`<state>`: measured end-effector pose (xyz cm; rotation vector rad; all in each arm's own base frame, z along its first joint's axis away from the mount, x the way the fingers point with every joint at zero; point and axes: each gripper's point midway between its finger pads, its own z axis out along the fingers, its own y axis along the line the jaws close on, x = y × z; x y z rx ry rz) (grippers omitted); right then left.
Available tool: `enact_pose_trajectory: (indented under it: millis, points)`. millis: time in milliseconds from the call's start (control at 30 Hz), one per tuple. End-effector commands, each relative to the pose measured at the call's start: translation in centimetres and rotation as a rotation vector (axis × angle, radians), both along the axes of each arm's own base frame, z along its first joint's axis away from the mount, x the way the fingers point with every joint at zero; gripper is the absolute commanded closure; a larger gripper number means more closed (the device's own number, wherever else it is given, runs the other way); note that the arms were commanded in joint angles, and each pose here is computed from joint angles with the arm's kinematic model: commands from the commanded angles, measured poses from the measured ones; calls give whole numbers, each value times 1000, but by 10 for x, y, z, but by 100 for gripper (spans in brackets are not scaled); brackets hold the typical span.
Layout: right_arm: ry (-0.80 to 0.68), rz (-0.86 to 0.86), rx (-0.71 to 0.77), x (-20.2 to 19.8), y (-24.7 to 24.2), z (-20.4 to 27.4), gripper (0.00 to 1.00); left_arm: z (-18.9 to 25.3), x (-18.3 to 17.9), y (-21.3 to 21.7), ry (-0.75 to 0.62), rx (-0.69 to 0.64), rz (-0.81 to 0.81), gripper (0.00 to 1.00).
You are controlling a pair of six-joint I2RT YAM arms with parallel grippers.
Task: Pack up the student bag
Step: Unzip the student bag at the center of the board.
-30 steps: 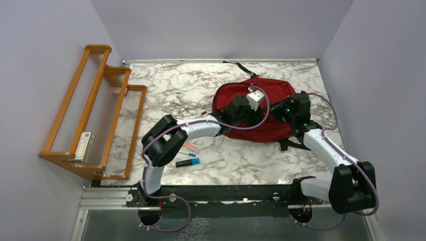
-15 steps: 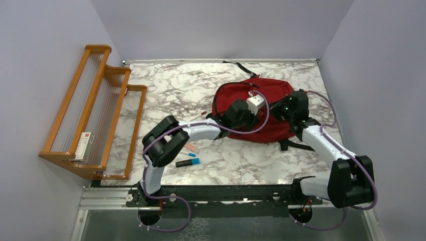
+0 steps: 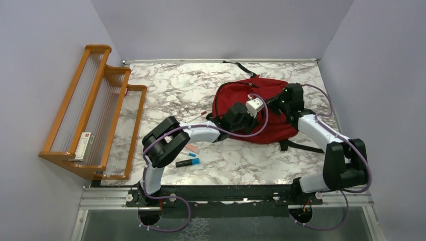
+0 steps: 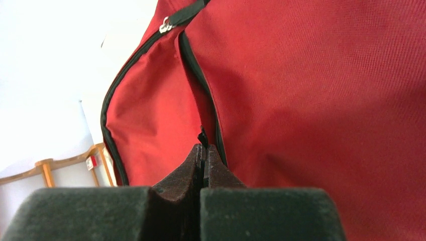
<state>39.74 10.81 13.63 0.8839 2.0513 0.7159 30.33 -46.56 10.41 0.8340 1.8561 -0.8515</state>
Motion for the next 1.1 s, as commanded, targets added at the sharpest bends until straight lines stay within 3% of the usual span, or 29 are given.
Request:
enact_pose_trajectory:
  millis: [0,233,1067]
  points:
    - [-110,-112,-59,38,-20,25,99,-11,-33,2,73,36,-66,100]
    - [-95,-135,-89,67,-21,14,100,-15,-44,3,83,44,-77,100]
    - [-160,87,-93,185,25,-4,99,-40,-61,25,151,77,-55,100]
